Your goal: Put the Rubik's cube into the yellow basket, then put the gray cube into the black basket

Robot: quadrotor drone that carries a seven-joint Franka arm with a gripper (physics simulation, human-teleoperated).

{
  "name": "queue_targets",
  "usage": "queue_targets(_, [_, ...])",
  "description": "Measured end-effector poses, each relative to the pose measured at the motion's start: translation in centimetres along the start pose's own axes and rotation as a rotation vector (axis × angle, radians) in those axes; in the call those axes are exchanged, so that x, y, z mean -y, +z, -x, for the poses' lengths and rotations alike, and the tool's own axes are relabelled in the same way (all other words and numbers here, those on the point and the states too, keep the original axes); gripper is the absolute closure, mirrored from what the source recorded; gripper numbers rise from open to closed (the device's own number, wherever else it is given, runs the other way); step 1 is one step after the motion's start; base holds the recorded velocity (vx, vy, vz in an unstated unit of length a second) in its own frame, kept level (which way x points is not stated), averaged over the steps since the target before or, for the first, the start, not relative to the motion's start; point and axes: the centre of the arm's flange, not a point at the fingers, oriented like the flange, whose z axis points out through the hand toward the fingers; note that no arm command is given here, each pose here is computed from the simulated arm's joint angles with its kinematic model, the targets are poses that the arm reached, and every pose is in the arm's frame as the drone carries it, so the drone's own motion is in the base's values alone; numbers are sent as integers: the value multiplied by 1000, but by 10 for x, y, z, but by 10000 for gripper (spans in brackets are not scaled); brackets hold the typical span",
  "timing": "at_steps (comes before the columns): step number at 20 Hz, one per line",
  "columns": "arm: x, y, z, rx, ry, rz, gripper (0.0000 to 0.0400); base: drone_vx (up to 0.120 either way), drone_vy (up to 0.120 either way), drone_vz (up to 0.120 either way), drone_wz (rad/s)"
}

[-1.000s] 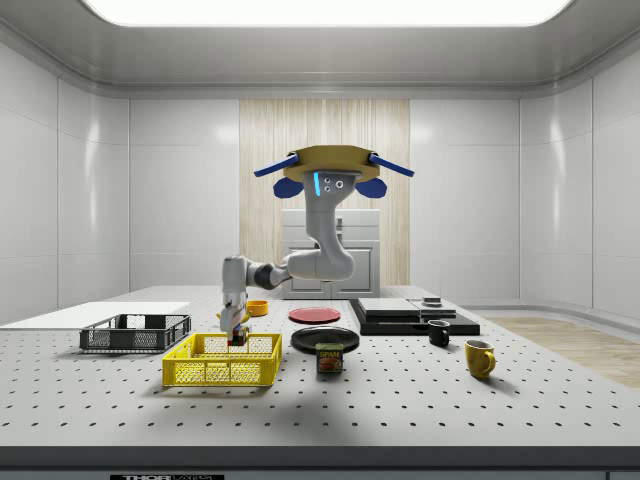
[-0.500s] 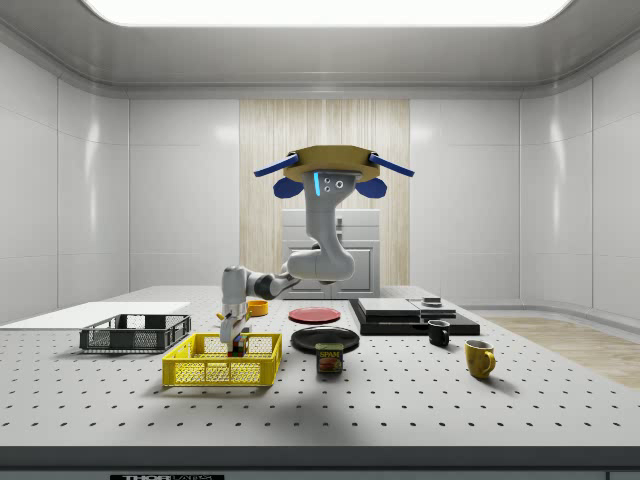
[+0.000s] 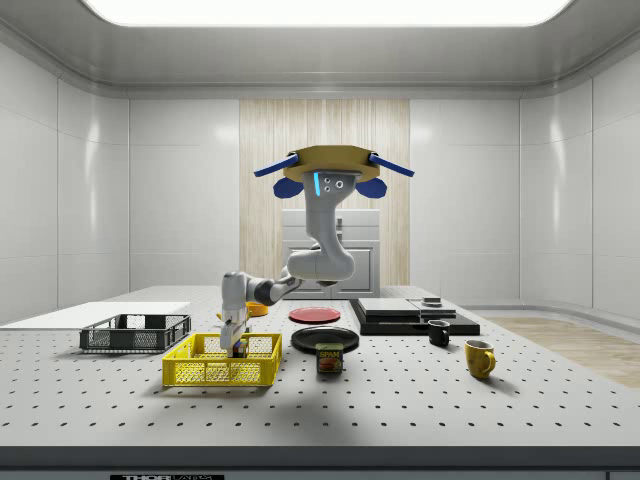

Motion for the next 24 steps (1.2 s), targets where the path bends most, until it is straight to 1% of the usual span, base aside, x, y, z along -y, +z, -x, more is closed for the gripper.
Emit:
queue_targets(3, [0, 1, 0, 0, 0, 0, 35, 0, 0, 0, 0])
queue_targets(7, [0, -8, 0, 0, 0, 0, 13, 0, 0, 0, 0])
queue_targets(10, [0, -19, 0, 0, 0, 0, 6, 0, 0, 27, 0])
queue_targets(14, [0, -31, 0, 0, 0, 0, 2, 0, 0, 120, 0])
queue_targets(18, [0, -37, 0, 0, 0, 0, 1, 0, 0, 120, 0])
queue_targets(21, [0, -39, 0, 0, 0, 0, 0, 0, -93, 120, 0])
queue_targets(24, [0, -40, 0, 0, 0, 0, 0, 0, -120, 13, 0])
